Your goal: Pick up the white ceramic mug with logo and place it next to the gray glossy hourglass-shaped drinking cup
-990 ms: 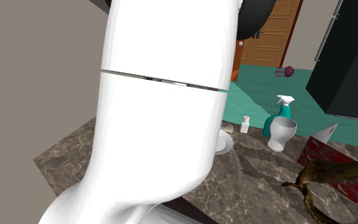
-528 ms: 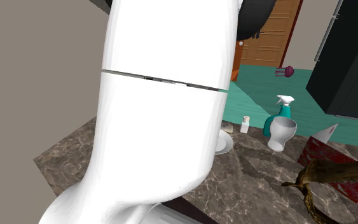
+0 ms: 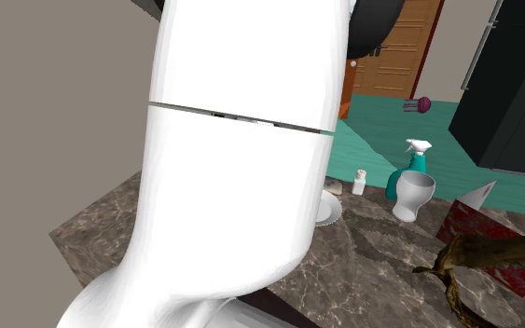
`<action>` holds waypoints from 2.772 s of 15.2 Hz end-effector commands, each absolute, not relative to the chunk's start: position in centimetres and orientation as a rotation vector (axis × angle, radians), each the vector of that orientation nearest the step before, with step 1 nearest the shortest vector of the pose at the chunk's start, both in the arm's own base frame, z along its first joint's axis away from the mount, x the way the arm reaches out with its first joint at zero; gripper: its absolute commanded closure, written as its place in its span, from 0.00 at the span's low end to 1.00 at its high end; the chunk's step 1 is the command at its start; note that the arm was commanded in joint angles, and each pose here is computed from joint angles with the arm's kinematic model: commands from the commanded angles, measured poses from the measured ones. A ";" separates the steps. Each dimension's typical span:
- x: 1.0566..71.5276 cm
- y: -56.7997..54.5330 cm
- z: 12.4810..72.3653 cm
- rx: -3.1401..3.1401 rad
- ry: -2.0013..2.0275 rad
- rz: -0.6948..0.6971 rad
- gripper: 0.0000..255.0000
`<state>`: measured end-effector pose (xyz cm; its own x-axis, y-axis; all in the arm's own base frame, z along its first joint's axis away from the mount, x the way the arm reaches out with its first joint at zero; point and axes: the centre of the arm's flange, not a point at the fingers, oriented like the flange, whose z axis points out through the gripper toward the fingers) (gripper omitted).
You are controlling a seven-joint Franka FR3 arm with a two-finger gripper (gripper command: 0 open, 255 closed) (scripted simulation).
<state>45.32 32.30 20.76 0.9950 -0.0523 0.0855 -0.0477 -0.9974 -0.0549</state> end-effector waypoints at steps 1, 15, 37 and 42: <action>45.3 32.3 21.3 -3.085 0.078 -0.134 1.00; 45.3 32.3 28.7 -3.085 0.078 -0.134 1.00; 45.3 32.3 40.3 -3.085 0.078 -0.134 1.00; 45.3 32.3 42.8 -3.085 0.078 -0.134 1.00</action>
<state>45.38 32.20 42.31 0.9949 -0.0526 0.0859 -0.0480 -0.9973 -0.0552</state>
